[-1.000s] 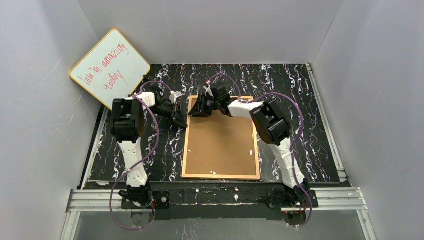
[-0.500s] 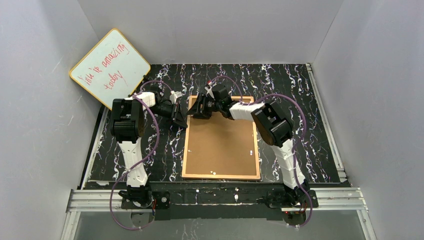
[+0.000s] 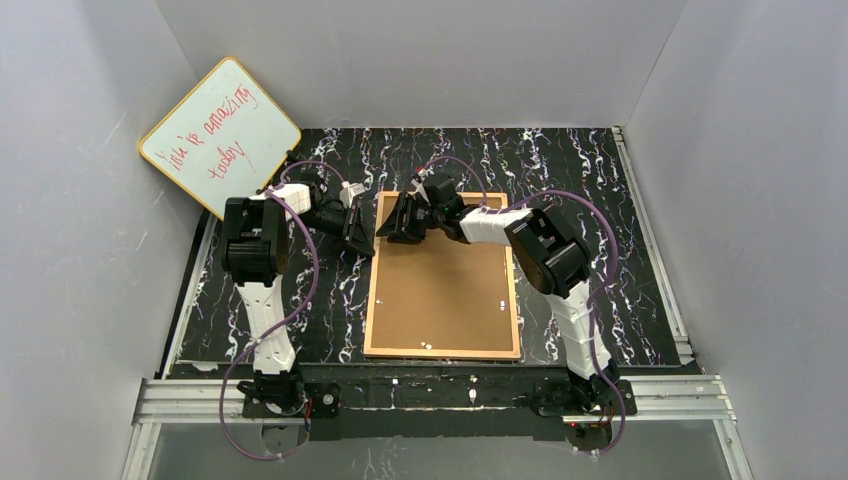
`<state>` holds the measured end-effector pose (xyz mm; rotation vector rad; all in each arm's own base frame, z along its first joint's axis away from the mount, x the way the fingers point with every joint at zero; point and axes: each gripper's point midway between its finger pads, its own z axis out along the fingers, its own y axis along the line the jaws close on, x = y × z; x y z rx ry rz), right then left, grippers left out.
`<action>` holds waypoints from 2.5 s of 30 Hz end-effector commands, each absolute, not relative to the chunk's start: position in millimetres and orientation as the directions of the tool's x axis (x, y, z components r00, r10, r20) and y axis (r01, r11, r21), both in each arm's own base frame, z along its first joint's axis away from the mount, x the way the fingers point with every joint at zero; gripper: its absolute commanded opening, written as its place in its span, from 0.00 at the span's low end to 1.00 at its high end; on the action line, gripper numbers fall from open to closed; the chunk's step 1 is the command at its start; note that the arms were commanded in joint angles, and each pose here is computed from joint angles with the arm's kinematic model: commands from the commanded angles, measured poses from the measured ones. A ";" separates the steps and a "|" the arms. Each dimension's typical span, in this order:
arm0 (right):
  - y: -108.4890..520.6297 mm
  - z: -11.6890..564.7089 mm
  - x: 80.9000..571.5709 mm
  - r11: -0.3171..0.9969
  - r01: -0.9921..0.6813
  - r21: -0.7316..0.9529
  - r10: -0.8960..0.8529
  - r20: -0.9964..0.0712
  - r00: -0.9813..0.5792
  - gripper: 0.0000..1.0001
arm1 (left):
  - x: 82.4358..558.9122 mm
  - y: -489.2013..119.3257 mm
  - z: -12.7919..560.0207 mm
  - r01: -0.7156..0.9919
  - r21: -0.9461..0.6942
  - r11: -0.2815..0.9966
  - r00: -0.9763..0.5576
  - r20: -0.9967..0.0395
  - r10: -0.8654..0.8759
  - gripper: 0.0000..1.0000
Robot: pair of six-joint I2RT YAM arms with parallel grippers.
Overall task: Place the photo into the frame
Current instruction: Install the photo frame at the center of the board, then adjust the photo frame at the center of the board.
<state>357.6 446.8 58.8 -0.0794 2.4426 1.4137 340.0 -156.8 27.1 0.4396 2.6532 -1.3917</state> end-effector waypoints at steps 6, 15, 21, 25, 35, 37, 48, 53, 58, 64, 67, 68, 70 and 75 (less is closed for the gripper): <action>461.8 49.1 375.0 0.520 -0.205 0.829 0.130 -0.315 -0.940 0.51 | 316.2 -147.3 -6.9 0.331 -0.702 0.630 -0.937 -0.164 0.310 0.06; 465.1 45.8 383.6 0.529 -0.206 0.823 0.151 -0.330 -0.932 0.46 | 314.8 -146.4 -7.4 0.340 -0.698 0.630 -0.933 -0.168 0.317 0.06; 466.6 54.2 378.2 0.501 -0.209 0.840 0.143 -0.318 -0.937 0.45 | 313.8 -146.0 -5.7 0.344 -0.698 0.628 -0.932 -0.170 0.321 0.06; 462.1 97.2 370.9 0.430 -0.241 0.870 0.137 -0.327 -0.935 0.53 | 310.2 -142.3 -1.2 0.366 -0.691 0.623 -0.920 -0.169 0.353 0.06; 310.5 149.2 396.0 0.626 -0.091 0.775 0.359 -0.390 -0.848 0.85 | 292.8 -116.6 28.7 0.519 -0.601 0.608 -0.835 -0.202 0.512 0.14; 253.0 142.7 404.6 0.702 0.017 0.712 0.437 -0.412 -0.800 0.86 | 279.5 -113.7 24.9 0.527 -0.597 0.605 -0.826 -0.193 0.529 0.14; 98.9 83.4 397.7 0.719 0.366 0.591 0.645 -0.370 -0.669 0.89 | 240.2 -122.5 10.0 0.635 -0.505 0.584 -0.744 -0.197 0.639 0.15; 118.7 61.3 410.3 0.668 0.380 0.640 0.654 -0.263 -0.709 0.89 | 230.0 -128.1 8.1 0.676 -0.484 0.556 -0.705 -0.205 0.679 0.15; 155.4 54.1 429.6 0.652 0.338 0.679 0.612 -0.207 -0.763 0.86 | 223.4 -140.0 7.0 0.702 -0.497 0.510 -0.673 -0.227 0.704 0.16; 217.7 51.0 469.8 0.652 0.258 0.713 0.516 -0.168 -0.840 0.84 | 219.8 -176.2 -2.5 0.743 -0.512 0.431 -0.605 -0.239 0.759 0.17; 265.2 44.0 486.8 0.649 0.202 0.734 0.428 -0.133 -0.894 0.83 | 211.6 -208.5 -11.5 0.773 -0.518 0.365 -0.537 -0.228 0.812 0.17; 283.1 48.3 493.3 0.643 0.168 0.747 0.397 -0.138 -0.908 0.84 | 208.5 -220.0 -14.0 0.779 -0.524 0.343 -0.516 -0.226 0.826 0.17; 310.3 47.8 500.8 0.649 0.132 0.749 0.338 -0.129 -0.932 0.84 | 205.8 -241.5 -16.8 0.791 -0.530 0.305 -0.478 -0.225 0.849 0.17; 314.7 88.6 534.7 0.682 0.022 0.731 0.317 -0.268 -0.910 0.93 | 189.4 -262.5 6.1 0.765 -0.610 0.206 -0.416 -0.224 0.882 0.32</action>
